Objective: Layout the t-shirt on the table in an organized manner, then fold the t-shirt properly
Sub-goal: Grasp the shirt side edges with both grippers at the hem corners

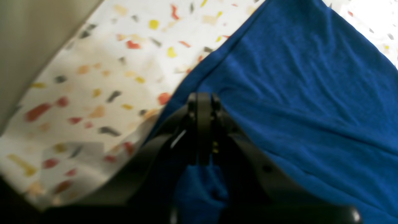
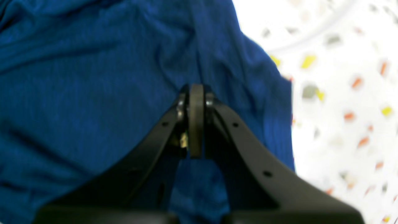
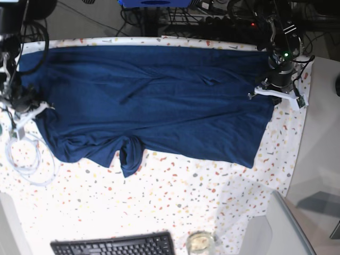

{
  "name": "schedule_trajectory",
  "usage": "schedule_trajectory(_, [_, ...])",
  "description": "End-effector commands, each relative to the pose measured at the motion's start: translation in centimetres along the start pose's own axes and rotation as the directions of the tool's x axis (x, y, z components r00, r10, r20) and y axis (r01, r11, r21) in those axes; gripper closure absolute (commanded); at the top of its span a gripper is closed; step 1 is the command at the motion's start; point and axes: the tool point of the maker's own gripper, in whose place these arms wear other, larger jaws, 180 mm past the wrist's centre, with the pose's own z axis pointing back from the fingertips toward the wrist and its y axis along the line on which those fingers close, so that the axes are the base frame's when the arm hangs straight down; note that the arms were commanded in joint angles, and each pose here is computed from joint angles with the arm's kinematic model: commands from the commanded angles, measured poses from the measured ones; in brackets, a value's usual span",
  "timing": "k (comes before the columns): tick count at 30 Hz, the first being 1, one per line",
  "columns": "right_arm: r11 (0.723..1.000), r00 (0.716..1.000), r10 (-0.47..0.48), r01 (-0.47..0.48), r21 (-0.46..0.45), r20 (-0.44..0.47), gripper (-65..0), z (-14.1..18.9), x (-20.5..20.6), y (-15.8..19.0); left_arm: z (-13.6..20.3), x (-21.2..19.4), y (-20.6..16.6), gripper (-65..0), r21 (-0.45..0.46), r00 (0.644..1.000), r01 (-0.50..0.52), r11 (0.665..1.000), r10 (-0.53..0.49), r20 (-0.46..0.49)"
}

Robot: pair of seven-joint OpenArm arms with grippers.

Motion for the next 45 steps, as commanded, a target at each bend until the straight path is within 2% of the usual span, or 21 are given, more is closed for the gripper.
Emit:
schedule_trajectory(1, [0.999,0.999,0.029,-0.027,-0.035,0.042,0.0,0.2,2.2,-1.1,0.2,0.6,0.1,0.0,-0.001,1.0,0.005,1.0,-0.005,0.025])
schedule_trajectory(5, [0.99,0.997,0.068,-0.073,-0.122,-0.042,0.0,-1.4,1.1,-3.2,0.5,-0.2,0.7,0.0,0.01,1.0,0.011,1.0,-0.011,0.009])
schedule_trajectory(8, [0.984,0.995,0.071,-0.081,-0.16,-0.07,0.0,-2.1,-0.2,-4.6,0.8,-0.8,1.3,0.0,0.021,1.0,0.016,1.0,-0.016,-0.004])
schedule_trajectory(13, [0.974,0.997,-0.044,0.03,-0.225,-0.057,0.0,-1.2,-2.2,-8.4,1.3,-1.4,2.2,0.0,0.033,0.999,0.031,0.999,-0.031,-0.018])
schedule_trajectory(19, [0.967,0.996,-0.08,0.068,-0.247,-0.039,0.0,-0.6,-2.3,-9.6,1.1,-0.8,1.4,0.0,0.016,0.999,0.035,0.999,-0.035,-0.006])
schedule_trajectory(21, [0.968,0.998,-0.064,0.057,-0.246,-0.021,0.0,-0.3,-1.6,-9.5,1.2,-0.3,1.2,0.0,0.011,0.999,0.032,0.999,-0.033,0.007])
schedule_trajectory(25, [0.977,0.998,0.035,-0.022,-0.21,0.058,0.0,1.2,1.1,-7.7,0.5,2.0,-1.5,0.0,-0.043,0.998,0.034,0.999,-0.031,0.06])
schedule_trajectory(31, [0.976,0.971,0.13,-0.09,-0.197,0.198,0.0,3.9,5.4,-4.9,-1.3,4.4,-8.0,0.0,-0.176,0.994,0.064,0.982,-0.047,0.1])
schedule_trajectory(34, [0.978,0.973,0.143,-0.111,-0.177,0.179,0.0,3.7,5.5,-3.6,-3.5,4.7,-11.5,0.0,-0.231,0.996,0.064,0.971,-0.046,0.083])
schedule_trajectory(39, [0.978,0.97,0.175,-0.153,-0.14,0.167,0.0,2.9,5.6,-1.5,-8.1,4.8,-14.0,0.0,-0.235,1.0,0.022,0.972,-0.022,0.0])
schedule_trajectory(43, [0.976,0.968,0.198,-0.182,-0.116,0.152,0.0,2.5,5.1,-0.2,-10.9,4.9,-13.6,0.0,-0.204,1.0,0.026,0.979,-0.029,-0.011])
schedule_trajectory(45, [0.976,0.968,0.202,-0.187,-0.113,0.151,0.0,2.4,5.1,0.0,-11.9,4.2,-12.1,0.0,-0.173,0.999,0.033,0.984,-0.037,-0.019])
